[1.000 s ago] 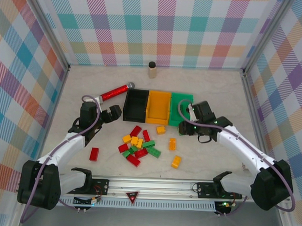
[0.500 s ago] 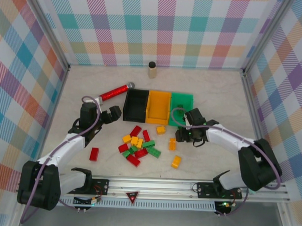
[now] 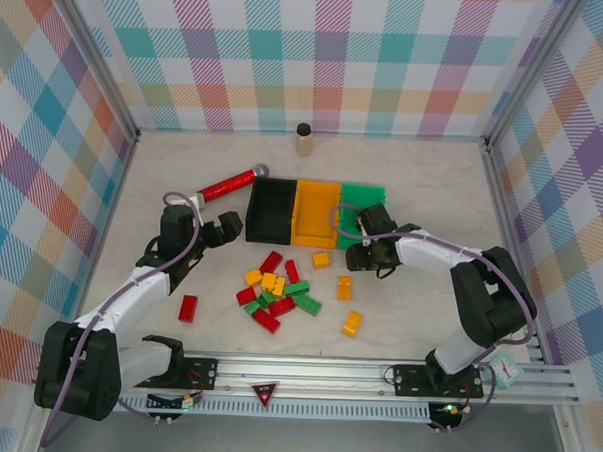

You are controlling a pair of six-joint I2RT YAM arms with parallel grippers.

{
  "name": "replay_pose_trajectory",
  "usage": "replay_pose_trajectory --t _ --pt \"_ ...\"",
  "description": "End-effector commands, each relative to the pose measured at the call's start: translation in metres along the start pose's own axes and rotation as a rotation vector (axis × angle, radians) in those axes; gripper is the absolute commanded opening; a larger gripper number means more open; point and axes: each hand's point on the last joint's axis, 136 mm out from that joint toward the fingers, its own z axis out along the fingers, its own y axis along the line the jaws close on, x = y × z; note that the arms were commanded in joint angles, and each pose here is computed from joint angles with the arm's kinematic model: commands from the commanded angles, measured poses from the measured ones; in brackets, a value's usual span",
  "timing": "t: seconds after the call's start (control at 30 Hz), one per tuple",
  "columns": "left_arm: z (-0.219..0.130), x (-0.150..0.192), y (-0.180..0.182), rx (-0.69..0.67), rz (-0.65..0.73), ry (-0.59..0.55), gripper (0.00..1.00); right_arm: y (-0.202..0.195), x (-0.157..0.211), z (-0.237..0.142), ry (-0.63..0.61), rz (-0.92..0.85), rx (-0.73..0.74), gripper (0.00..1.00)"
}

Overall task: Sort the legos into containers by color
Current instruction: Pick up the lego from the center of the table, then place the lego in the container.

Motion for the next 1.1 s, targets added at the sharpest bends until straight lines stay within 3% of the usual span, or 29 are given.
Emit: replay_pose_trajectory --t 0.0,0.23,0.7,0.87,1.07 --pt "-0.001 0.005 -0.001 -0.003 0.02 0.015 1.0 0.001 -0.008 0.002 -0.002 -0.027 0.014 0.57" --pt "0.0 0.005 0.0 -0.004 0.02 0.016 1.0 0.002 -0.008 -0.001 0.003 -0.019 0.009 0.3" --pt "-0.001 0.005 -0.001 -0.003 0.019 0.015 1.0 0.012 0.015 -0.072 -0.044 0.017 -0.095 0.31" --pt "0.0 0.006 -0.001 0.0 0.015 0.016 1.0 0.016 -0.01 -0.088 -0.105 0.014 -0.094 0.31" --pt "0.0 0.006 0.0 -0.001 0.015 0.015 1.0 0.02 -0.055 -0.077 -0.117 0.0 -0.055 0.32"
